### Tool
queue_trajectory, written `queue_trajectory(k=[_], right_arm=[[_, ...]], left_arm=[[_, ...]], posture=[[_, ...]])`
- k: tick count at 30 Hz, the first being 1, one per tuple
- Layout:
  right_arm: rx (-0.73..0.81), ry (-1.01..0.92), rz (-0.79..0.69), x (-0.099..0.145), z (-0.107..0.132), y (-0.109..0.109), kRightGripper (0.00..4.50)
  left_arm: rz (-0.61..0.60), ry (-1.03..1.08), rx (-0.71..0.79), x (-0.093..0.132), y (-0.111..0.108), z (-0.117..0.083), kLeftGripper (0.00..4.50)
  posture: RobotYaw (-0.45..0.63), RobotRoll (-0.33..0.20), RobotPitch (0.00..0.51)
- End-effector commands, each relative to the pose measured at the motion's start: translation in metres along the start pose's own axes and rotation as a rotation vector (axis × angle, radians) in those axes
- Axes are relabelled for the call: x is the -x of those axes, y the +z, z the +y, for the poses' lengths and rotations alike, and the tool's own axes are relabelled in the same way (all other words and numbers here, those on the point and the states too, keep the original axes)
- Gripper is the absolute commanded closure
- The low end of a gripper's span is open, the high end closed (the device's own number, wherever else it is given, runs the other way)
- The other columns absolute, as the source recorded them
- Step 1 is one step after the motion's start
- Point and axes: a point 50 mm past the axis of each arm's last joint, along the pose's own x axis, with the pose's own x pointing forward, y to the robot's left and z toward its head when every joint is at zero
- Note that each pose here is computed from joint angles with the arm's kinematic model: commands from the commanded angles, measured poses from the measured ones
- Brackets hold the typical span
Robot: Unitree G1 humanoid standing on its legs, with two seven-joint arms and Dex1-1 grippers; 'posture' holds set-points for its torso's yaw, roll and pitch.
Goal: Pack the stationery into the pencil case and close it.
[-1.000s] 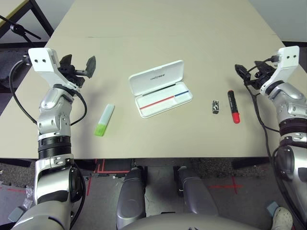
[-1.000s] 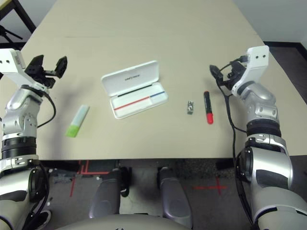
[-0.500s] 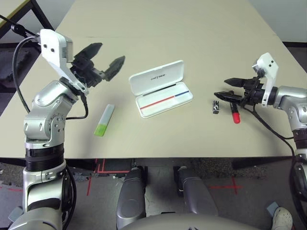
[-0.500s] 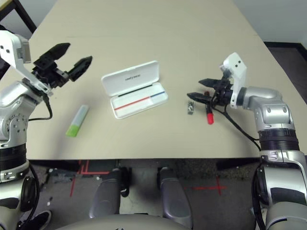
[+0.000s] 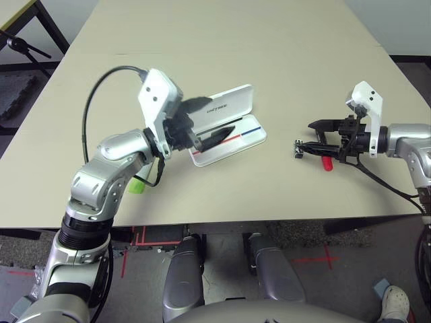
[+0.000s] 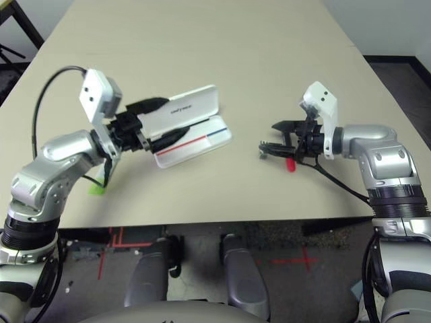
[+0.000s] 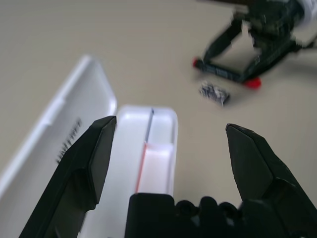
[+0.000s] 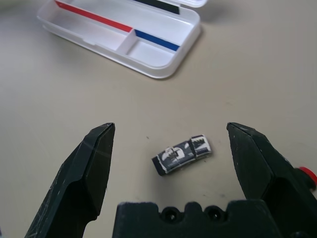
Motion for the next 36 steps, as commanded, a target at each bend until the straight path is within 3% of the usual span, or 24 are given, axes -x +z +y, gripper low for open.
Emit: queue_trajectory(k=[1, 22, 36], right_arm=[[0.002, 0.020, 0.023, 0.000, 0.004, -0.001, 0.00], [0.027, 0.020, 0.013, -0.008, 0.007, 0.001, 0.00], [0.016, 0.067, 0.024, -0.008, 0.012, 0.000, 0.00]], left_arm=[[0.092, -0.053, -0.025, -0.004, -0.010, -0.011, 0.03], [0.391, -0.058, 0.057, -0.007, -0.052, -0.021, 0.03], [0.457, -0.040, 0.112, -0.007, -0.061, -0.021, 0.03]], posture=[[-0.05, 0.000, 0.200], [-0.06, 0.000, 0.206], [-0.06, 0.000, 0.208]])
